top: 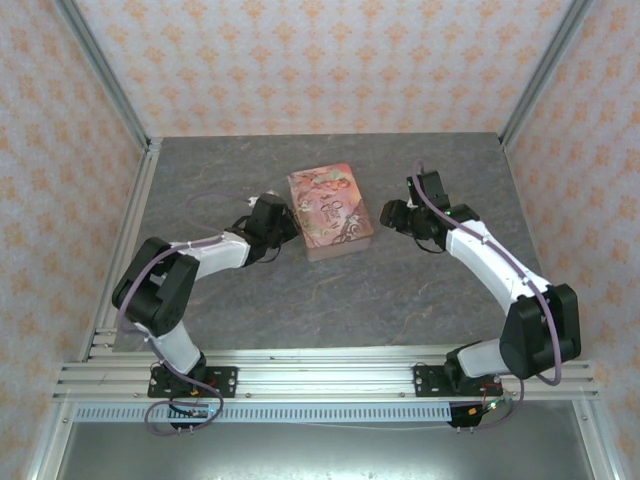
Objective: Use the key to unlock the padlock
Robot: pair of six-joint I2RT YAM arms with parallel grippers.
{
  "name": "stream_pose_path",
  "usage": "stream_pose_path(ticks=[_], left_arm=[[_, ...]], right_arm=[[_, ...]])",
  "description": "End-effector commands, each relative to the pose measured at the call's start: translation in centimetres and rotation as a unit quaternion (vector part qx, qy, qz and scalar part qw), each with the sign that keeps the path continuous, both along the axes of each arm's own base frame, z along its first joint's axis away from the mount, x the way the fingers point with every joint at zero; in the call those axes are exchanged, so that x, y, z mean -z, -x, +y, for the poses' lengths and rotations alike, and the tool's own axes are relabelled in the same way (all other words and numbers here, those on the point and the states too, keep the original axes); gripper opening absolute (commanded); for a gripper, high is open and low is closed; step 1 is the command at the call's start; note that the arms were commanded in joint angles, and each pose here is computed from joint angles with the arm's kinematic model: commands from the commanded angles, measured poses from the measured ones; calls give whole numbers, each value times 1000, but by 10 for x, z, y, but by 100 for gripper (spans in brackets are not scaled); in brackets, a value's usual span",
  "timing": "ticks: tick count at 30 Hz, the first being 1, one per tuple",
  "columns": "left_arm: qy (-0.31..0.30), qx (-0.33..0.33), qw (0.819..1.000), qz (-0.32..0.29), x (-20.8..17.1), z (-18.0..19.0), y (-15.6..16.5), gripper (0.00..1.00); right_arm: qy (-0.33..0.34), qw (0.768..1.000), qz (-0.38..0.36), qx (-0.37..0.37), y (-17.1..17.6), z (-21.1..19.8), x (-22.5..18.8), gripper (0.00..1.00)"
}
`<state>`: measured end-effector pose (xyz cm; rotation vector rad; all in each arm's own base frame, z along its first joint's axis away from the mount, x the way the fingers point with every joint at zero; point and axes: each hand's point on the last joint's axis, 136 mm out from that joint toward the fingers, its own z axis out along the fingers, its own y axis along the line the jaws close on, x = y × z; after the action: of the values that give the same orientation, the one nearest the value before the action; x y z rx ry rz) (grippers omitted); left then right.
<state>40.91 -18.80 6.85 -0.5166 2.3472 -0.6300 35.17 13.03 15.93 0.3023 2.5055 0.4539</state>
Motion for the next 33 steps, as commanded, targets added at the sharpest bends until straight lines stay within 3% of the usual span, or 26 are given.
stream_pose_path(ticks=[1, 10, 22, 33], left_arm=[[-5, 42, 999, -11, -7, -14, -7, 0], [-88, 50, 993, 65, 40, 20, 19, 0], [-80, 70, 994, 27, 2, 21, 7, 0], [-72, 76, 994, 30, -3, 23, 5, 0]], right_arm=[[7, 1000, 1, 6, 9, -8, -2, 56], [12, 1000, 2, 6, 14, -11, 0, 56], [16, 1000, 1, 9, 14, -13, 3, 56], [19, 1000, -1, 7, 13, -13, 2, 56]])
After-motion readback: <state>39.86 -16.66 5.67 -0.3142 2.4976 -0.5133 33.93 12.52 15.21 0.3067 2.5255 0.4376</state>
